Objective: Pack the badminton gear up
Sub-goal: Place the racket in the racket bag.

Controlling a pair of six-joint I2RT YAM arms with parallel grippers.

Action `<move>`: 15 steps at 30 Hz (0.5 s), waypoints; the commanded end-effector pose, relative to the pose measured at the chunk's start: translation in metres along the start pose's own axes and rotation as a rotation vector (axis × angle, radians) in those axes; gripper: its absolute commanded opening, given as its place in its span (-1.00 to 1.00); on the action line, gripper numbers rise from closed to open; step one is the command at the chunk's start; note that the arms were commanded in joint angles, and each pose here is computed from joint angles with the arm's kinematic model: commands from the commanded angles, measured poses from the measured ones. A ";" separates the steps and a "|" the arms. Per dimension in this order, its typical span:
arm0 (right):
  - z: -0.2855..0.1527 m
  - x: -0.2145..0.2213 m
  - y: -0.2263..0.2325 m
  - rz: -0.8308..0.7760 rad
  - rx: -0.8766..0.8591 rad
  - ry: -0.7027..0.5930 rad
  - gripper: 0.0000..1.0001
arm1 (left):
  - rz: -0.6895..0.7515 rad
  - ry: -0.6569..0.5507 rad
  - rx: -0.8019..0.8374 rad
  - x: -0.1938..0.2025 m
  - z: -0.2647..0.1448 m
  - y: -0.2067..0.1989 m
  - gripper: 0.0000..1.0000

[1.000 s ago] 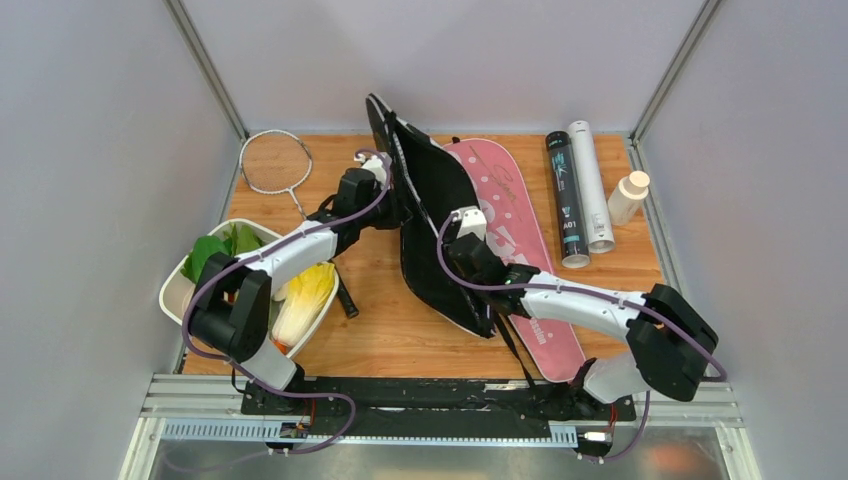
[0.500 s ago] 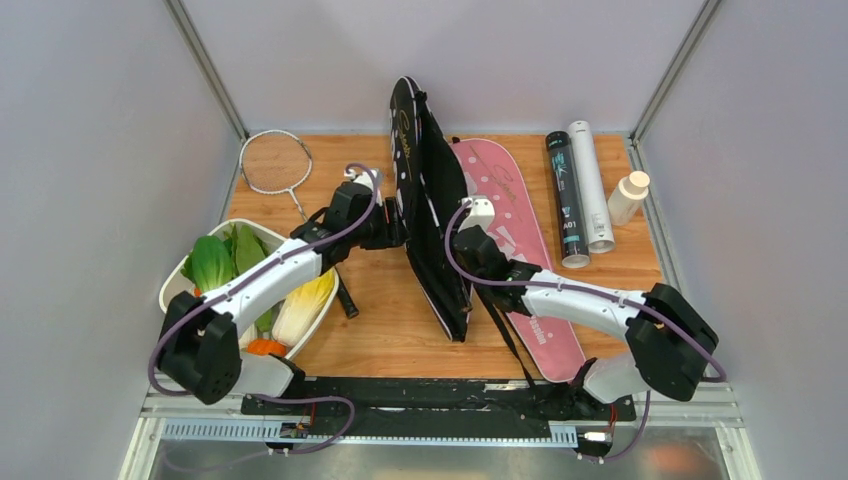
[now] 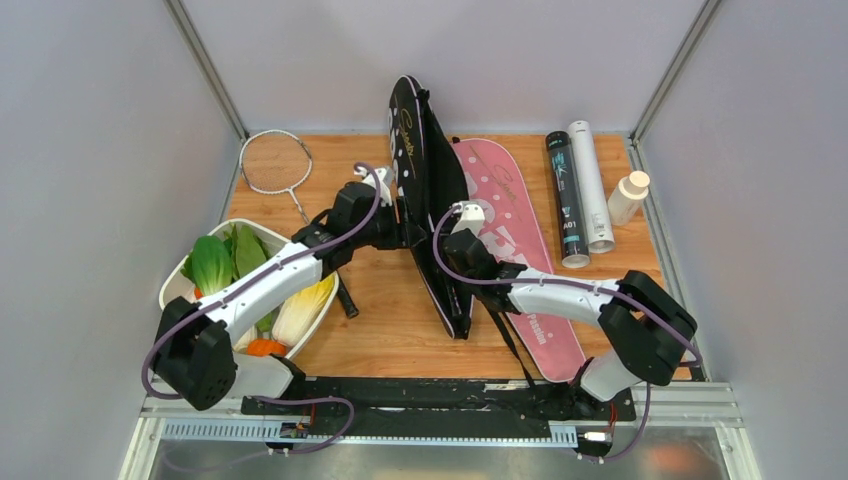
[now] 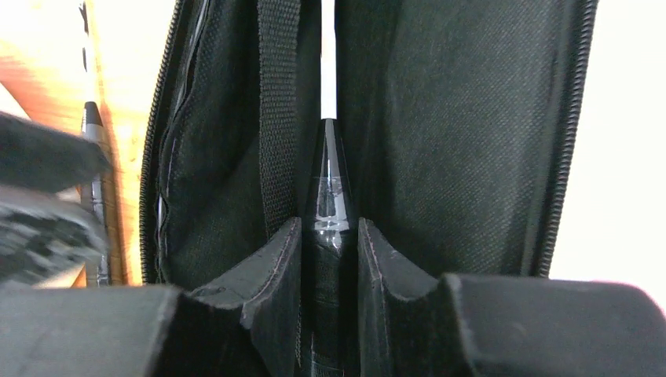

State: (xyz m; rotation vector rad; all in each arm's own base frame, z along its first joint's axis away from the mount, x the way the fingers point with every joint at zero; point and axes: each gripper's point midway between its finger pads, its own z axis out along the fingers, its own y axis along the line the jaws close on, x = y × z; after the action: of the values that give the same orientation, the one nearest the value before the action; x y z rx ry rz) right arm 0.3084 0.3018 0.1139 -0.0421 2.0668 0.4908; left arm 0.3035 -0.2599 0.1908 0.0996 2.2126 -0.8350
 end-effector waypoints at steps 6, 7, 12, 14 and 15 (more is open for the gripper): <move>0.001 -0.033 0.030 0.085 -0.091 -0.097 -1.00 | 0.035 0.043 -0.013 0.029 0.015 0.007 0.30; 0.001 -0.032 0.030 0.085 -0.092 -0.096 -1.00 | 0.041 0.047 -0.023 0.029 0.016 0.008 0.30; -0.001 -0.030 0.035 0.078 -0.097 -0.094 -1.00 | 0.094 0.014 -0.138 0.011 0.019 0.020 0.33; -0.001 -0.029 0.037 0.076 -0.095 -0.092 -1.00 | 0.098 -0.020 -0.130 -0.004 0.017 0.011 0.31; -0.001 -0.028 0.037 0.075 -0.095 -0.091 -1.00 | 0.098 -0.033 -0.115 -0.010 0.016 0.005 0.29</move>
State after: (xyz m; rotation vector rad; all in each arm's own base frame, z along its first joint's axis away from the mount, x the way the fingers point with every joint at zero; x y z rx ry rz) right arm 0.3040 0.3100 0.1116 -0.0521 2.0708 0.5182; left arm 0.3014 -0.2579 0.1436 0.1292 2.3204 -0.6693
